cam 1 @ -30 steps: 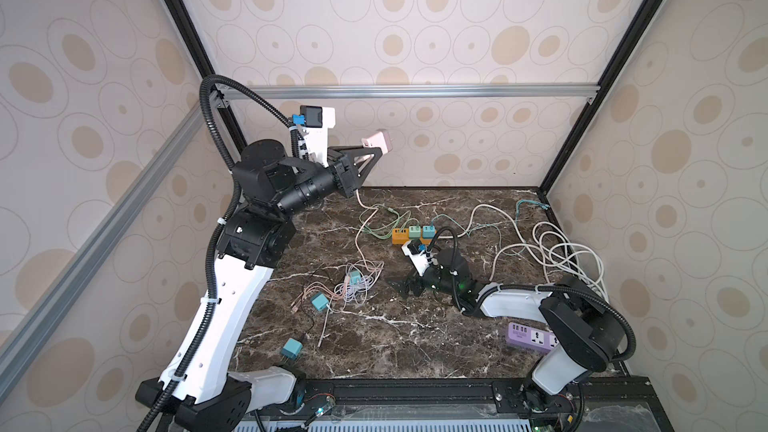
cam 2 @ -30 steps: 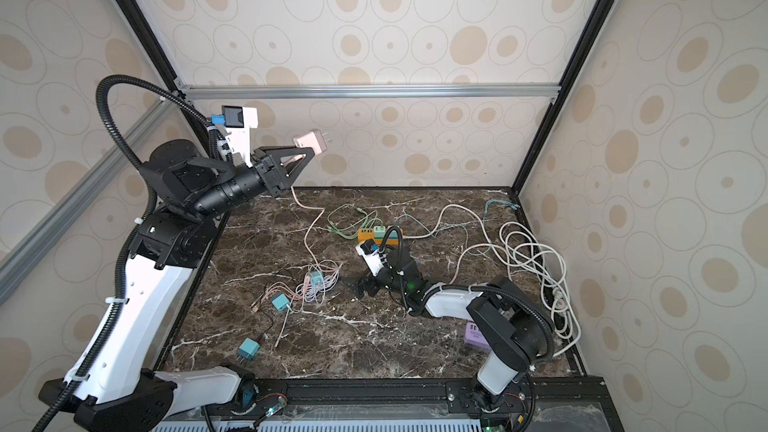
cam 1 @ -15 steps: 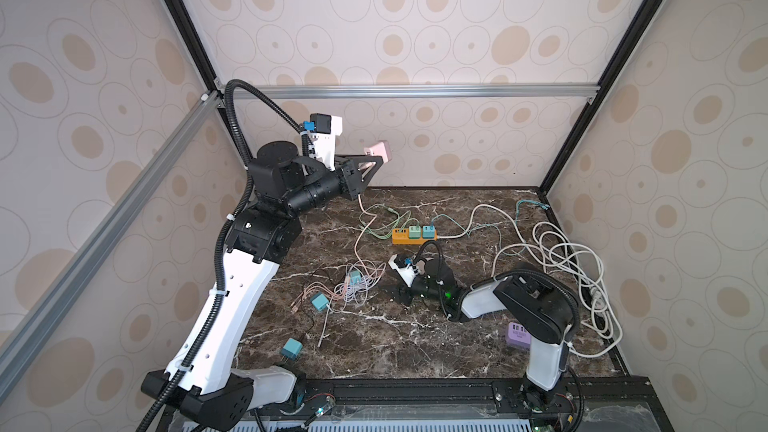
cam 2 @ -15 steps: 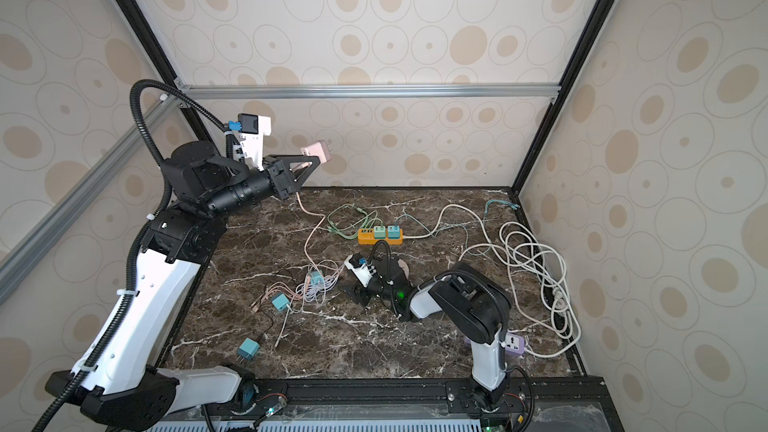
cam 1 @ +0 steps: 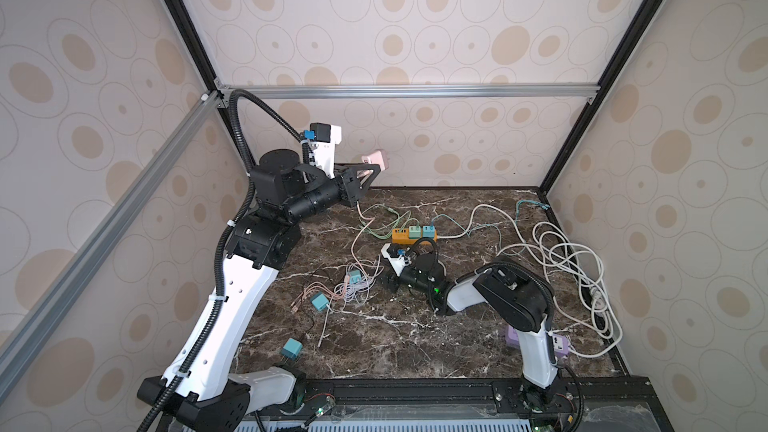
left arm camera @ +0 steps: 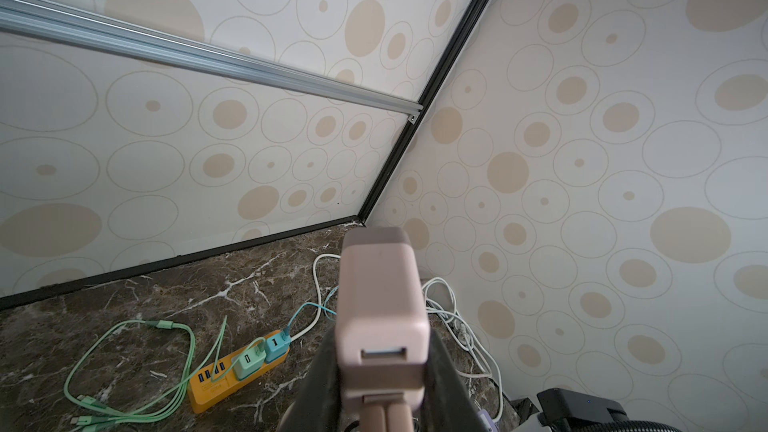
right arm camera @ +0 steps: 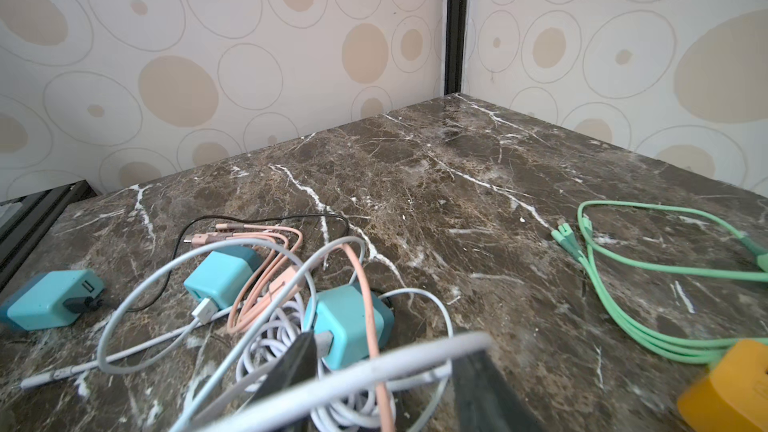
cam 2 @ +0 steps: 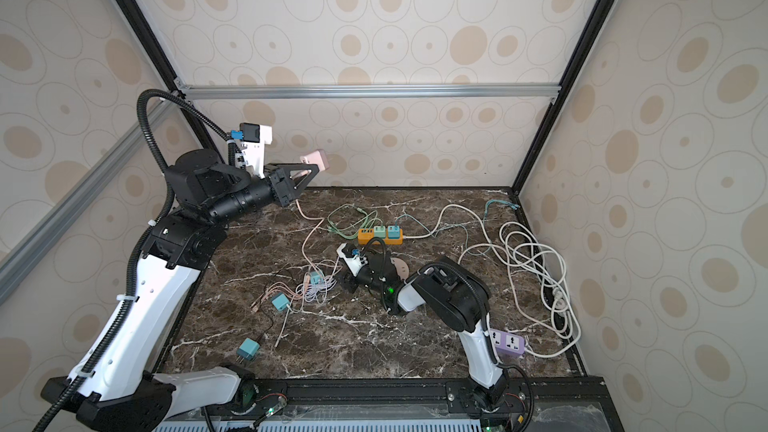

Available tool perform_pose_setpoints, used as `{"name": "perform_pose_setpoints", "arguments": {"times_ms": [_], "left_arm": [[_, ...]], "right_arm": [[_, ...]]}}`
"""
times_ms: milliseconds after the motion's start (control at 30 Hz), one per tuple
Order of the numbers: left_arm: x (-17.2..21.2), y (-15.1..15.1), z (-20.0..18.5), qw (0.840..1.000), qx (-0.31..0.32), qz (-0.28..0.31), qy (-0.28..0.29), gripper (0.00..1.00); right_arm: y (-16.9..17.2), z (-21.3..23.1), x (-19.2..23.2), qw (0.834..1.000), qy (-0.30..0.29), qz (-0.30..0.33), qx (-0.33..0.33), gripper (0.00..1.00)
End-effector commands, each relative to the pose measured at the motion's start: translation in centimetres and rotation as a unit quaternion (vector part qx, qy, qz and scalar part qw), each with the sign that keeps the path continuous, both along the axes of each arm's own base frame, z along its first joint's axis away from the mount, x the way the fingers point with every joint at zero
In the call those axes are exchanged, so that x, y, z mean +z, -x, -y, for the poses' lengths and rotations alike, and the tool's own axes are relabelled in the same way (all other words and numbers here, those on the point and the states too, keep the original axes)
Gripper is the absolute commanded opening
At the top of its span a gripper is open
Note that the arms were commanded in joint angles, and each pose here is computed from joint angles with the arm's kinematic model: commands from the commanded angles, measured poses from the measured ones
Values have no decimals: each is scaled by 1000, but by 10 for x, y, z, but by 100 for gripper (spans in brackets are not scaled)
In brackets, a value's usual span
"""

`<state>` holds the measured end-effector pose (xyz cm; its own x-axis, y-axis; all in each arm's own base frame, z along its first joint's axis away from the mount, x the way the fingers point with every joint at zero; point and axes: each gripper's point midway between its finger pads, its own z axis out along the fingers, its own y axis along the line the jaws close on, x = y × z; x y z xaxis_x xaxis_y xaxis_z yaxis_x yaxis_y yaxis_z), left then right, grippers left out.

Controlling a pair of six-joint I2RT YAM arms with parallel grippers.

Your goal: Insert the plug

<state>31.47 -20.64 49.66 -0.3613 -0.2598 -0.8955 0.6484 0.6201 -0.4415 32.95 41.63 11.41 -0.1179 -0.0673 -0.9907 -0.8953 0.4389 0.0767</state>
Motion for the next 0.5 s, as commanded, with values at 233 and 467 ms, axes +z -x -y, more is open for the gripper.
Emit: {"name": "perform_pose_setpoints", "arguments": {"times_ms": [233,467], "left_arm": [[5,0,-30,996,80,25,-27,0],[-12,-11,-59,984,166,18,-57,0]], "right_arm": [[7,29,15,998,5,12,-56,8],[38,71,28,980,194,-21,-40,0]]}}
